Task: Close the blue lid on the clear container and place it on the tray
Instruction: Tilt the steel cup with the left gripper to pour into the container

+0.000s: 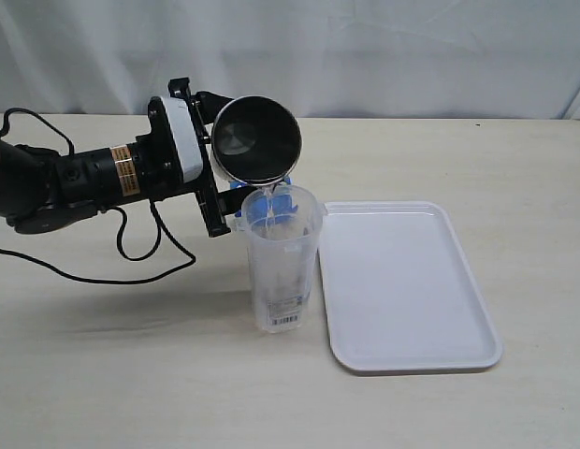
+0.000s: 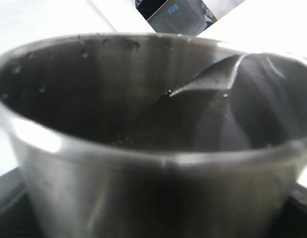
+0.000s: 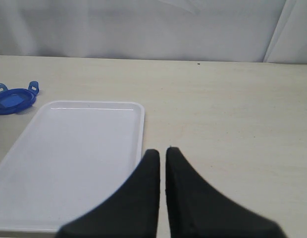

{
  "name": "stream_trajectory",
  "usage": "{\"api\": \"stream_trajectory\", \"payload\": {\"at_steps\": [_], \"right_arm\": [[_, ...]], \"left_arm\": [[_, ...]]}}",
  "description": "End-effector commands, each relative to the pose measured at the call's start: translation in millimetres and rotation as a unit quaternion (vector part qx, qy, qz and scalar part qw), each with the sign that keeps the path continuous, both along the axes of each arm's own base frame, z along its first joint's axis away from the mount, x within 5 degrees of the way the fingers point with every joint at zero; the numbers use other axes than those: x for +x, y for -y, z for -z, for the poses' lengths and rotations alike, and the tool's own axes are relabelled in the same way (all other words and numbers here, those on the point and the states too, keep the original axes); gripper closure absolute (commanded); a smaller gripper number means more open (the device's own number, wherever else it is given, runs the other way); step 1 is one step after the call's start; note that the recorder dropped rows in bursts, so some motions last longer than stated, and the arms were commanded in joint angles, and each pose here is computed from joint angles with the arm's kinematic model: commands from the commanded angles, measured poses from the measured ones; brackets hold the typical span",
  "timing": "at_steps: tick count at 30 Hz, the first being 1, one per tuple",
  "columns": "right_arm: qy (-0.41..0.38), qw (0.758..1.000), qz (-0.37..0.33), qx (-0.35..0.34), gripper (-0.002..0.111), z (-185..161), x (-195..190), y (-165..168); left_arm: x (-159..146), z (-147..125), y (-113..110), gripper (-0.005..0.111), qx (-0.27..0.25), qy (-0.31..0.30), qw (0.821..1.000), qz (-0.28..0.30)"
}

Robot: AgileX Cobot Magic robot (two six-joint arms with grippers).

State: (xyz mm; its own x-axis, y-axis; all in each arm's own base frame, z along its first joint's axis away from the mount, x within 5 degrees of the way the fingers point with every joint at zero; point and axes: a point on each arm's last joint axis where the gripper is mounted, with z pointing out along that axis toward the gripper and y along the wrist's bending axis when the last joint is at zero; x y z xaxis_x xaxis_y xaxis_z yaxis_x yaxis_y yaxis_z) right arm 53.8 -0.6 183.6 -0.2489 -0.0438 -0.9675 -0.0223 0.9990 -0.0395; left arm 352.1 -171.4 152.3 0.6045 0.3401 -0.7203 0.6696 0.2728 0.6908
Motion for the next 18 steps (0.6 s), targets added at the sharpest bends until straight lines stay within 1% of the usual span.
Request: {"api": "stream_trajectory", "payload": {"at_steps": [1, 5, 10, 18], "right_arm": [[0.0, 1.0, 0.002, -0.003, 0.104, 1.1, -0.2, 0.4], [0.0, 1.0, 0.002, -0.003, 0.104, 1.1, -0.2, 0.4], [0.0, 1.0, 0.002, -0.003, 0.104, 1.1, -0.2, 0.4], [0.0, 1.0, 0.002, -0.003, 0.104, 1.1, -0.2, 0.4]], "left_arm": [[2.2, -22.8, 1.1, 0.107, -0.046, 0.048, 0.998, 0.002], [2.2, -22.8, 1.1, 0.107, -0.044, 0.053, 0.998, 0.002], [2.2, -22.8, 1.1, 0.107, -0.034, 0.073, 0.997, 0.002], [3.9, -23.8, 0.2, 0.107, -0.036, 0.082, 0.996, -0.009]]}}
